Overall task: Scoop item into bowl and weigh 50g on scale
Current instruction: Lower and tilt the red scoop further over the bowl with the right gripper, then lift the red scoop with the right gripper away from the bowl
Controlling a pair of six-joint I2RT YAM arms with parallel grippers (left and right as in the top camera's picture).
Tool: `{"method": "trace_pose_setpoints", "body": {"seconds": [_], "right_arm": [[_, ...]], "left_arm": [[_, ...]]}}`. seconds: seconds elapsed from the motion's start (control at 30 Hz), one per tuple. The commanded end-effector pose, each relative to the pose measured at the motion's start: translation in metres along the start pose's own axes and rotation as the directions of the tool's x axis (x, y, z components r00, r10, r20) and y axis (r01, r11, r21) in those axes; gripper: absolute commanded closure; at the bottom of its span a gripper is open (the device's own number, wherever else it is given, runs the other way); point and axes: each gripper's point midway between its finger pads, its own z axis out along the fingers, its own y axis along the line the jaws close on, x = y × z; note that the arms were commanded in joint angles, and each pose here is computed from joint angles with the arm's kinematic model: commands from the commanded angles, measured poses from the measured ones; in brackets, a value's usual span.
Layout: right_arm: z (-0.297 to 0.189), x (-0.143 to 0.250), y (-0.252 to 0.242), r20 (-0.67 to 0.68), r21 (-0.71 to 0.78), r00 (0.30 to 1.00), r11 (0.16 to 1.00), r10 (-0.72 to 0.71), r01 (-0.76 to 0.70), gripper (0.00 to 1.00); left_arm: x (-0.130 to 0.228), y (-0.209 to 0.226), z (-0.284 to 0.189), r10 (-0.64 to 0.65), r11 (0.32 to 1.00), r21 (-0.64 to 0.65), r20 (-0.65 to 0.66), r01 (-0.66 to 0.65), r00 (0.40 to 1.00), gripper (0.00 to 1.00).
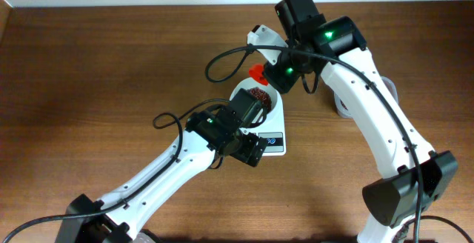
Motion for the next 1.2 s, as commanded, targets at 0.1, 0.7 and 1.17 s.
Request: {"method": "trace_pose_setpoints", "body": {"seconds": [0.1,0.7,1.17], "right_arm": [[0.007,0.003,-0.004,-0.027,0.022,1.000,1.000,-0.011,0.011,0.96],[0.012,0.001,0.001,-0.077,0.106,0.996,0.992,-0.053,0.061,0.96],[-0.002,-0.006,-0.019,0.086,-0.107,0.971,0.971,0.222,-0.213,0.96]], "left_arm": [[-0.007,0.000,-0.002,-0.011,1.000,-0.007,0.015,0.011,1.000,0.01],[-0.007,0.000,-0.002,-0.011,1.000,-0.007,0.015,0.011,1.000,0.01],[-0.007,0.000,-0.002,-0.011,1.000,-0.007,0.015,0.011,1.000,0.01]]}}
